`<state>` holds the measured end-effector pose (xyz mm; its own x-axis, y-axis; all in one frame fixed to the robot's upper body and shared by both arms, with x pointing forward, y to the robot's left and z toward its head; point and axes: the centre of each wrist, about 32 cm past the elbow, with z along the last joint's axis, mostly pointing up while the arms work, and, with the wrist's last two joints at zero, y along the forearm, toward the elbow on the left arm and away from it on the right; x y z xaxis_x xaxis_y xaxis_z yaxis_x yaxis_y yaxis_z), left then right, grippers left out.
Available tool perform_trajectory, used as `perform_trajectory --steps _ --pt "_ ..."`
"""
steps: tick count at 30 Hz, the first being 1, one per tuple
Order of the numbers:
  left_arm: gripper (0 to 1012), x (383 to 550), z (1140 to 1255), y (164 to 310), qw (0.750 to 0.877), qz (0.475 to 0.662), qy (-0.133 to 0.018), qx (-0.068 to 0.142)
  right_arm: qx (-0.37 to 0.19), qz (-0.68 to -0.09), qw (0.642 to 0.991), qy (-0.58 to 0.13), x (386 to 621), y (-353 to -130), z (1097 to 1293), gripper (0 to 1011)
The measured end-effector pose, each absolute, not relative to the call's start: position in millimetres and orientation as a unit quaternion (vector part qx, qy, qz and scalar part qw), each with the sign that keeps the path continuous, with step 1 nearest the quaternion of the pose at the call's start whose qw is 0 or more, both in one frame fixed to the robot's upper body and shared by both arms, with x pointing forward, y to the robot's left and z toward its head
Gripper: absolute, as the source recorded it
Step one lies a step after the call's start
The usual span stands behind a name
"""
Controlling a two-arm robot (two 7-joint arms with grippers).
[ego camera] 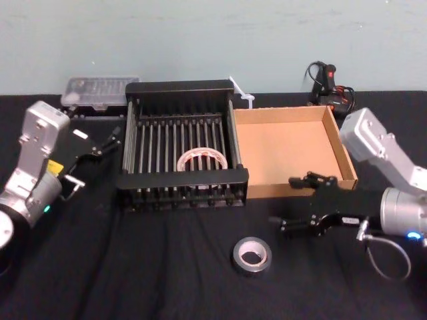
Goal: Pick up the white tape and place it into the black box , Pick up the silver tape and place it into the brown box.
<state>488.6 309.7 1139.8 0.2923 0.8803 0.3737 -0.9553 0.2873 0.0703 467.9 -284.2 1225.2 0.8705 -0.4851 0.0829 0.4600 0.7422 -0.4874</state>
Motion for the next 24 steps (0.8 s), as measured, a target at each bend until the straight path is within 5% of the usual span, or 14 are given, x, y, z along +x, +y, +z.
perform_trajectory --steps 24 --pt "1001 488.6 1139.8 309.7 0.791 0.58 -0.132 0.141 -0.291 -0.226 0.927 0.067 473.8 -259.5 1196.4 1002"
